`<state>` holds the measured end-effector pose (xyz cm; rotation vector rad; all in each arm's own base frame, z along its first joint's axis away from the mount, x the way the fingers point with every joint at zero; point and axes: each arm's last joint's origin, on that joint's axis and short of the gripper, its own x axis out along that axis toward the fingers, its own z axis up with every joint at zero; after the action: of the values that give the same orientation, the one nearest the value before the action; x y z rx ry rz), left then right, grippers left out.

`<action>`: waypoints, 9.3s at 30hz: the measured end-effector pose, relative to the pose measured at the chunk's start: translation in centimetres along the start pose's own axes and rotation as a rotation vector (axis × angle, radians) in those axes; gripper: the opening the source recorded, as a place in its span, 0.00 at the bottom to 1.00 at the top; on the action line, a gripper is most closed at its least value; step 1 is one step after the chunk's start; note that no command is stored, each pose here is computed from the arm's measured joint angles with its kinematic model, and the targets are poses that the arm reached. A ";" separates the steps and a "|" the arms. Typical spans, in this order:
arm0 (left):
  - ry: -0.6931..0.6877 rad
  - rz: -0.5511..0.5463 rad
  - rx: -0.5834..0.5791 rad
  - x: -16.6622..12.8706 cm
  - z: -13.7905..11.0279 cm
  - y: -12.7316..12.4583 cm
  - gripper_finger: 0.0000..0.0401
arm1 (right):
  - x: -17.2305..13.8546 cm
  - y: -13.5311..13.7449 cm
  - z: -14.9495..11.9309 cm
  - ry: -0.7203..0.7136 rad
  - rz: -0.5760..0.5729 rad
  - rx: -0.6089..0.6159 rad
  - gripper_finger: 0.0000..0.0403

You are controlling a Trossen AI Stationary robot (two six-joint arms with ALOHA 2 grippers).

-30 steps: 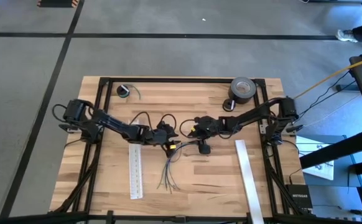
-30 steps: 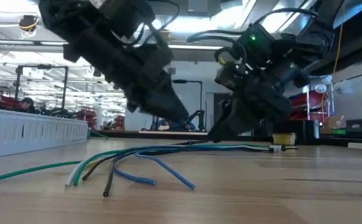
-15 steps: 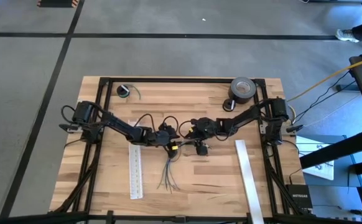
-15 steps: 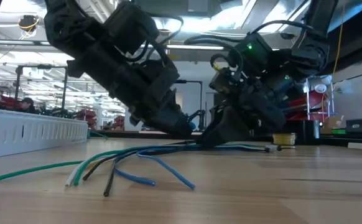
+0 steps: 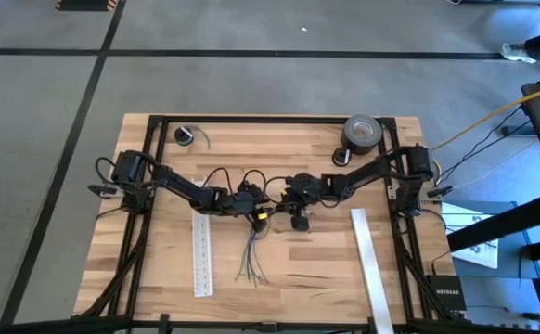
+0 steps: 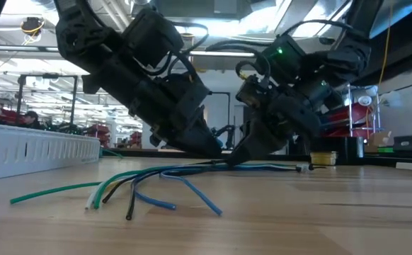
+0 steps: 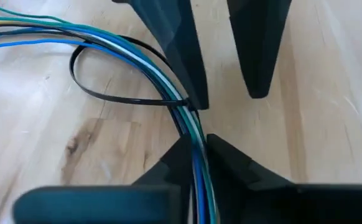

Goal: Ziptie cables
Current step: Wrap the colored cables with the black zip tie

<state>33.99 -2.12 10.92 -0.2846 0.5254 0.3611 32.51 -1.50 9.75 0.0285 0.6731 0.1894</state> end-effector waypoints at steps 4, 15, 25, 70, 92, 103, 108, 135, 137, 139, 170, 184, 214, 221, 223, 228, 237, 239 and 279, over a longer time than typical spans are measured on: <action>-0.004 -0.002 0.003 0.0 0.0 0.0 0.33 | -0.5 -0.1 1.6 -0.007 -0.020 -0.012 0.24; 0.006 -0.005 0.022 0.0 0.0 0.0 0.33 | 0.6 -0.4 1.4 0.054 -0.032 -0.110 0.41; 0.005 -0.006 0.055 0.0 0.0 0.0 0.33 | 0.2 -0.4 1.9 0.044 -0.054 -0.129 0.37; 0.025 0.001 0.096 -0.7 0.4 0.0 0.33 | 0.6 -1.2 1.6 0.138 -0.017 -0.113 0.37; 0.028 0.002 0.097 -0.7 0.4 0.0 0.33 | 0.6 -1.4 2.3 0.094 -0.083 -0.178 0.37; 0.071 -0.005 0.090 -0.7 0.0 0.1 0.33 | 1.4 -1.6 2.3 0.026 -0.065 -0.194 0.35; 0.125 0.016 0.080 -0.7 -0.4 0.4 0.33 | 2.1 -1.7 1.6 0.038 -0.057 -0.191 0.27; 0.343 0.043 0.136 -0.9 -1.3 0.5 0.00 | 2.6 -1.8 0.9 0.089 -0.083 -0.232 0.00; 0.368 0.039 0.152 -1.1 -1.3 0.0 0.00 | 2.5 -1.8 0.8 0.113 -0.098 -0.236 0.00; 0.389 0.024 0.154 -1.3 -1.3 -0.5 0.00 | 2.5 -1.9 0.6 0.133 -0.103 -0.235 0.00; 0.119 0.102 0.062 -4.4 2.8 -1.4 0.01 | -4.1 0.0 3.3 0.171 0.030 0.197 0.33; 0.239 0.103 0.012 -1.6 0.6 -0.1 0.33 | -4.1 0.4 0.2 0.238 0.028 0.234 0.46; 0.028 0.066 0.358 -4.4 5.5 -3.7 0.00 | -3.9 0.3 1.0 0.110 0.029 0.169 0.46; 0.038 0.065 0.352 -5.3 5.8 -3.7 0.00 | -4.9 0.6 -0.9 -0.274 0.000 0.159 0.46; 0.045 0.070 0.326 -5.3 5.8 -3.5 0.00 | -5.4 0.7 -1.7 -0.319 -0.031 0.179 0.46; 0.068 0.103 0.216 -4.9 5.9 -2.4 0.02 | -5.5 0.7 -2.3 -0.310 -0.052 0.194 0.46; 0.168 0.067 0.164 -2.4 4.8 -0.8 0.27 | -5.3 0.7 -2.5 -0.273 -0.057 0.178 0.46; 0.181 0.069 0.178 -1.6 4.0 -0.8 0.31 | -5.3 0.7 -2.7 -0.258 -0.058 0.172 0.46; 0.373 0.130 0.298 0.1 0.5 -0.2 0.01 | -5.2 0.6 -3.0 -0.223 -0.087 0.168 0.46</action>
<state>34.36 -2.10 11.34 -0.0265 0.9570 0.3515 26.53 -1.97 10.65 0.1791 0.4656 0.0439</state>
